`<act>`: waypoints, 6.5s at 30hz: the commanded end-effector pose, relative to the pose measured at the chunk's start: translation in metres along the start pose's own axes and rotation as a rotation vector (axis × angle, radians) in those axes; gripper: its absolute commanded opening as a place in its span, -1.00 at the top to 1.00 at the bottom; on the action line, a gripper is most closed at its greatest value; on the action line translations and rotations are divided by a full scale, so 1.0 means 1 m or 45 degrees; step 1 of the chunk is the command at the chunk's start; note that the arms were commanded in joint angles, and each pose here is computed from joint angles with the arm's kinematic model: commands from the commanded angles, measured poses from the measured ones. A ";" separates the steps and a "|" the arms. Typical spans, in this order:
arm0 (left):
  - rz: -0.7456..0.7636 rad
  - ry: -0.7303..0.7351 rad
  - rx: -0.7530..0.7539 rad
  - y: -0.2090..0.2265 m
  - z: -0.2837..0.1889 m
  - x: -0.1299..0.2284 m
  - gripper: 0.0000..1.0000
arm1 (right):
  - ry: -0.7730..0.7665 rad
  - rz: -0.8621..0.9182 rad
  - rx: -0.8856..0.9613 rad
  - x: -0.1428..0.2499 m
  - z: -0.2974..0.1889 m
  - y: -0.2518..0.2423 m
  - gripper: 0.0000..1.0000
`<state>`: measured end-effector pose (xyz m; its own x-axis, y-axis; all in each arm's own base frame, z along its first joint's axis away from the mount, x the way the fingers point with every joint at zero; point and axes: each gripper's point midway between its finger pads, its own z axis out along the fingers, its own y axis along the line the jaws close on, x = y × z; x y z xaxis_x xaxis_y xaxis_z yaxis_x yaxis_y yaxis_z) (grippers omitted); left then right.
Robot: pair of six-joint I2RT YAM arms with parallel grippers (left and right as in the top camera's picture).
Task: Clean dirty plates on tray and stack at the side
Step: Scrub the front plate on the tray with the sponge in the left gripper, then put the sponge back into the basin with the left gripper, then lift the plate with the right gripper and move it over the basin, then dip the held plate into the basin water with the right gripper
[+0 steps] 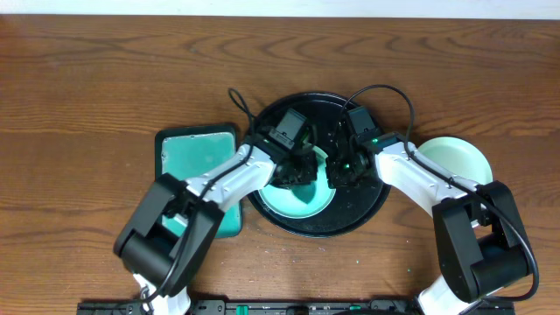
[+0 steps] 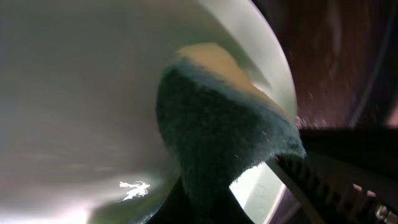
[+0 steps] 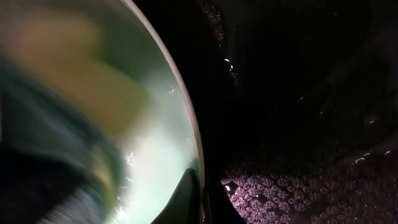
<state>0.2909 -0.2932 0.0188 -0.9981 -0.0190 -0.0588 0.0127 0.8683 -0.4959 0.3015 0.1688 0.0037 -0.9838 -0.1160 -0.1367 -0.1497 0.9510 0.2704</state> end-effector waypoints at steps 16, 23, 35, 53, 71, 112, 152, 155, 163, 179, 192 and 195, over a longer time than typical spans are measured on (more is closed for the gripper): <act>-0.072 -0.088 -0.629 0.081 -0.041 0.017 0.86 | 0.058 -0.035 0.006 0.011 0.008 0.002 0.97; -0.069 -0.266 -0.830 0.113 -0.081 -0.009 0.86 | 0.061 -0.035 0.007 0.012 0.008 0.002 0.97; -0.103 -0.144 -0.378 0.093 -0.061 -0.032 0.86 | 0.060 -0.049 0.007 0.012 0.008 0.002 0.98; 0.163 0.116 0.009 -0.001 0.006 0.023 0.85 | 0.064 -0.047 0.007 0.013 0.008 0.002 0.97; -0.064 -0.261 -0.410 0.084 -0.148 -0.013 0.86 | 0.070 -0.046 0.009 0.014 0.007 0.001 0.97; -0.302 -0.889 -0.444 0.133 -0.315 0.020 -0.59 | -0.827 -0.622 -0.116 -0.074 -0.152 0.133 0.97; -0.328 -0.899 -0.433 0.133 -0.316 0.021 -0.61 | -1.636 -1.143 0.633 -0.076 -0.223 0.259 0.98; -0.328 -0.899 -0.433 0.133 -0.316 0.021 -0.61 | -1.638 -1.141 0.632 -0.077 -0.224 0.260 0.98; -0.328 -0.899 -0.433 0.133 -0.316 0.021 -0.61 | -1.637 -1.159 0.646 -0.077 -0.224 0.260 0.98; -0.328 -0.899 -0.433 0.133 -0.316 0.021 -0.62 | -1.658 -1.161 0.652 -0.077 -0.228 0.261 0.98; -0.328 -0.899 -0.433 0.133 -0.316 0.021 -0.61 | -1.658 -1.161 0.652 -0.077 -0.229 0.261 0.98; -0.328 -0.899 -0.433 0.133 -0.316 0.021 -0.61 | -1.658 -1.161 0.651 -0.077 -0.229 0.261 0.98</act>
<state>0.2505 -0.0229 0.2154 -0.7111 -0.4350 -0.5523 -0.3386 0.9004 -0.2731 0.3190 0.3646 0.2858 0.1601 -0.6206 -0.7676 -0.3023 0.7094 -0.6366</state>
